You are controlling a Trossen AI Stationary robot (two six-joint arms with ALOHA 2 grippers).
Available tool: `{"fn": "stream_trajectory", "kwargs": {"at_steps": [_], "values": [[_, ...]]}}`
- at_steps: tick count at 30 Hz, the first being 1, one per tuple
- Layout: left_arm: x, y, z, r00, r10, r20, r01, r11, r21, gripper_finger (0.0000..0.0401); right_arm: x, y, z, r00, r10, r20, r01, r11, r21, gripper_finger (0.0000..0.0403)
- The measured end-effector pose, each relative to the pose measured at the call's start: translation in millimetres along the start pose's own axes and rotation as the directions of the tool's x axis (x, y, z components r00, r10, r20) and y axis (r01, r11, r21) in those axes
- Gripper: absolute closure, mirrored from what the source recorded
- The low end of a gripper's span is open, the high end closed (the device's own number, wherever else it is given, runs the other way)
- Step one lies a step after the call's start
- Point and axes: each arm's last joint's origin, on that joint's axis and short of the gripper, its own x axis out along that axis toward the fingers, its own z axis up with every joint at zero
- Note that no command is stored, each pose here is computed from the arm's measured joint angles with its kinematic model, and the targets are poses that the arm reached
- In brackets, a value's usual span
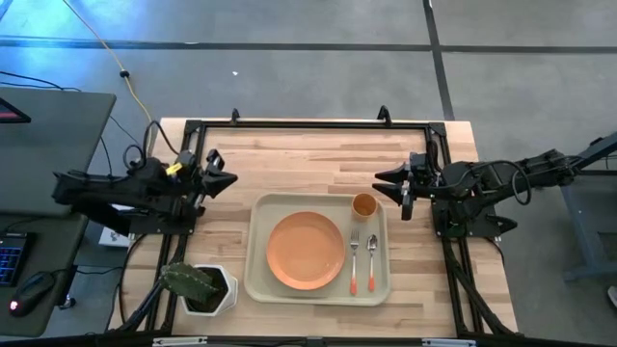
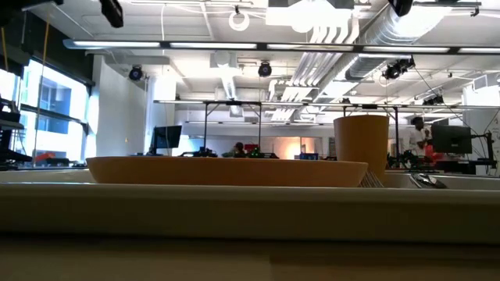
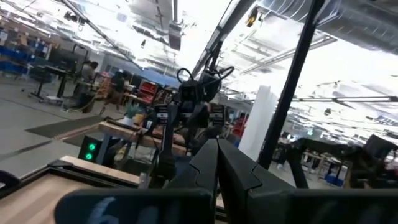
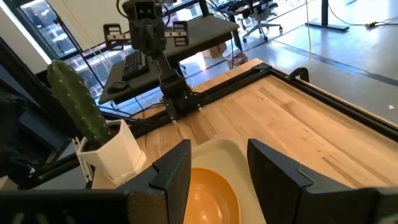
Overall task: Pick and place plate/cup/fork/spoon on tray
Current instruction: Return to Home Position
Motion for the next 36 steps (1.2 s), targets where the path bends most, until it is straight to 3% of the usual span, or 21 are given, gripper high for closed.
{"fn": "stream_trajectory", "kwargs": {"at_steps": [9, 16, 20, 29, 36], "values": [[-30.0, 8.7, -22.7, 0.989, -0.049, 0.138, 0.053, 0.998, -0.026, 0.0401, 0.0, -0.1, -0.4, 1.000, 0.001, -0.005, -0.001, 1.000, 0.016, 0.0253], [-43.5, 16.7, -43.6, 0.990, -0.033, 0.140, 0.042, 0.997, -0.066, 0.0401, 0.0, -1.3, -2.4, 1.000, -0.016, -0.021, 0.016, 1.000, 0.013, 0.0253], [-48.7, 20.6, -54.0, 0.990, -0.030, 0.137, 0.039, 0.997, -0.069, 0.0401, -0.2, -2.3, -4.3, 0.999, -0.023, -0.040, 0.026, 0.997, 0.075, 0.0253], [-53.6, 26.0, -64.3, 0.998, 0.015, 0.054, -0.011, 0.997, -0.083, 0.0401, -0.3, -2.5, -5.4, 0.998, -0.020, -0.054, 0.025, 0.995, 0.093, 0.0253], [-57.2, 34.5, -86.6, 0.980, 0.054, -0.193, -0.073, 0.993, -0.094, 0.0401, -0.3, -2.5, -5.5, 0.998, -0.020, -0.054, 0.025, 0.995, 0.097, 0.0253]]}}
